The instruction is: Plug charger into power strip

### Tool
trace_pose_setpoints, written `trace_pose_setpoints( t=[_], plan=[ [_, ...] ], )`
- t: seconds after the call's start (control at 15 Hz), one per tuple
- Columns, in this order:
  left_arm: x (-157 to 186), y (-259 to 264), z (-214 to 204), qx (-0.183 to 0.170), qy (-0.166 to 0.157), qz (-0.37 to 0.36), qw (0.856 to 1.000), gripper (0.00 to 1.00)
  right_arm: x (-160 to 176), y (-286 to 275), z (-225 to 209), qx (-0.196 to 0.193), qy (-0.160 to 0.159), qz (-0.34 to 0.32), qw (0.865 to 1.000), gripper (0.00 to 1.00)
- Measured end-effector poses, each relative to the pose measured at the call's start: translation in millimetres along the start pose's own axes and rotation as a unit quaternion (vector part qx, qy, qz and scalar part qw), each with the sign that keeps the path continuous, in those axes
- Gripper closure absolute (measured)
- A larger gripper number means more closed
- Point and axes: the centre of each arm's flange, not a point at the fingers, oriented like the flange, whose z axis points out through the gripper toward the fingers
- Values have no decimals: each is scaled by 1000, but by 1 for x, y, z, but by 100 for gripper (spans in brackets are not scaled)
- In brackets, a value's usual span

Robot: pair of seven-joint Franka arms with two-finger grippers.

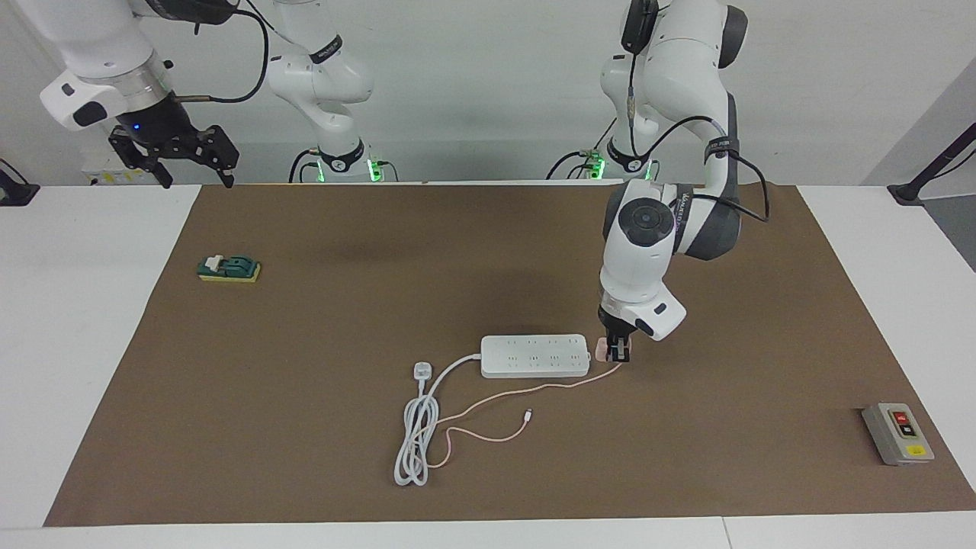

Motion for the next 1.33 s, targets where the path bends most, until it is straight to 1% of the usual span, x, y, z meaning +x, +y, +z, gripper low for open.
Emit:
trace_pose_setpoints(
  t=[0.33, 0.6, 1.13, 1.33],
  plan=[
    [-21, -14, 6, 14, -11, 4, 1000, 68, 0, -1, 0, 0, 0, -1, 1000, 0],
    [-24, -21, 13, 19, -12, 7, 1000, 68, 0, -2, 0, 0, 0, -2, 1000, 0],
    [-37, -35, 21, 24, -24, 3, 999, 68, 0, -3, 0, 0, 0, -3, 1000, 0],
    [-39, -35, 21, 19, -26, -2, 999, 68, 0, -3, 0, 0, 0, -3, 1000, 0]
  ],
)
